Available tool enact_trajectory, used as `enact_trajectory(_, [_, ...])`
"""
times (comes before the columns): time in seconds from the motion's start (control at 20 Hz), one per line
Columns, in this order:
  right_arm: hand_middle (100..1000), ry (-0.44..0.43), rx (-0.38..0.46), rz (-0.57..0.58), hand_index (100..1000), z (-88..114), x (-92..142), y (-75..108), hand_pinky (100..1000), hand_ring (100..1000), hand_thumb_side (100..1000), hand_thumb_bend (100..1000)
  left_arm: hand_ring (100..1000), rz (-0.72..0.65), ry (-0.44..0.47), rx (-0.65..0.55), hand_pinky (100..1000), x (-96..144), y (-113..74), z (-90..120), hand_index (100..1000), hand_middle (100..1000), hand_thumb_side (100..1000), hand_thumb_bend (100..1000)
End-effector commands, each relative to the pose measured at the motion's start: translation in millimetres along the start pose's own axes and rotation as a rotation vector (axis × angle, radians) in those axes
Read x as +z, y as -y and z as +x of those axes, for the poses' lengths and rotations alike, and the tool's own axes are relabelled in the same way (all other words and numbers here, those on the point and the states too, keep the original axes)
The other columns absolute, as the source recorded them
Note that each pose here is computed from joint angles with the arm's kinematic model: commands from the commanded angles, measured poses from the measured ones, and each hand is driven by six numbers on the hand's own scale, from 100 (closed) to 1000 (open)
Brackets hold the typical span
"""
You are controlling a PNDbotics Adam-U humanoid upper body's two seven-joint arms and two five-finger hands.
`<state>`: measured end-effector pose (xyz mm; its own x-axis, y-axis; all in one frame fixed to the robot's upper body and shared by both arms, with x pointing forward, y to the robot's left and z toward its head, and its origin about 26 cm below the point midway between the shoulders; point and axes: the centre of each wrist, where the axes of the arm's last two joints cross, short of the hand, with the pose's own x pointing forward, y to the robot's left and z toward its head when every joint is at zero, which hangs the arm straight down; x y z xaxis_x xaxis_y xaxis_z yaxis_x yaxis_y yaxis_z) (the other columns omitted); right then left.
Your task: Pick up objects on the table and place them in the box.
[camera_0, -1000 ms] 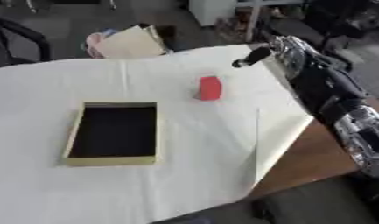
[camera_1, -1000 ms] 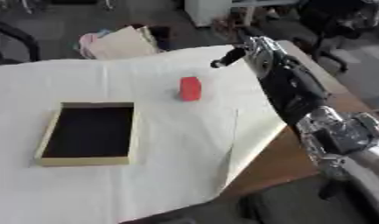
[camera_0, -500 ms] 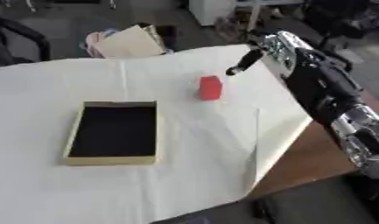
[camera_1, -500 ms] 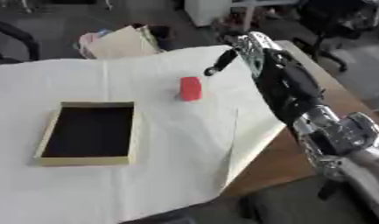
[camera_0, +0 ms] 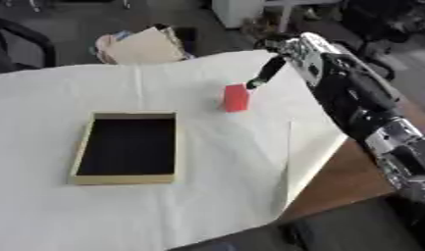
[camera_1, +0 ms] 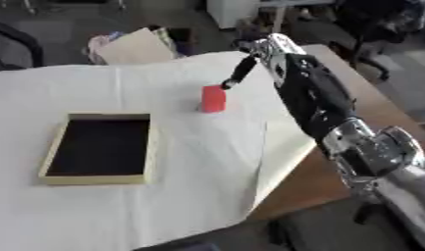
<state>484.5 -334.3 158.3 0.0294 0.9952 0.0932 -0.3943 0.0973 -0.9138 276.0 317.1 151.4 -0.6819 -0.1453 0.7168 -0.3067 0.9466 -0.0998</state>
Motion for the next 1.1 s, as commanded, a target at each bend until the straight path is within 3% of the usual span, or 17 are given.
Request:
enact_trajectory(0.05, [992, 0.016, 0.027, -0.033, 1000, 4, 6, 19.3, 901, 947, 360, 608, 538, -0.009, 0.029, -0.014, 806, -5, -1.2, 6, 811, 601, 458, 239])
enact_trajectory(1.1, [999, 0.055, 0.067, 0.062, 1000, 14, -2, 1.8, 917, 951, 349, 596, 537, -0.009, 0.031, -0.012, 806, -6, -0.6, 6, 810, 600, 458, 239])
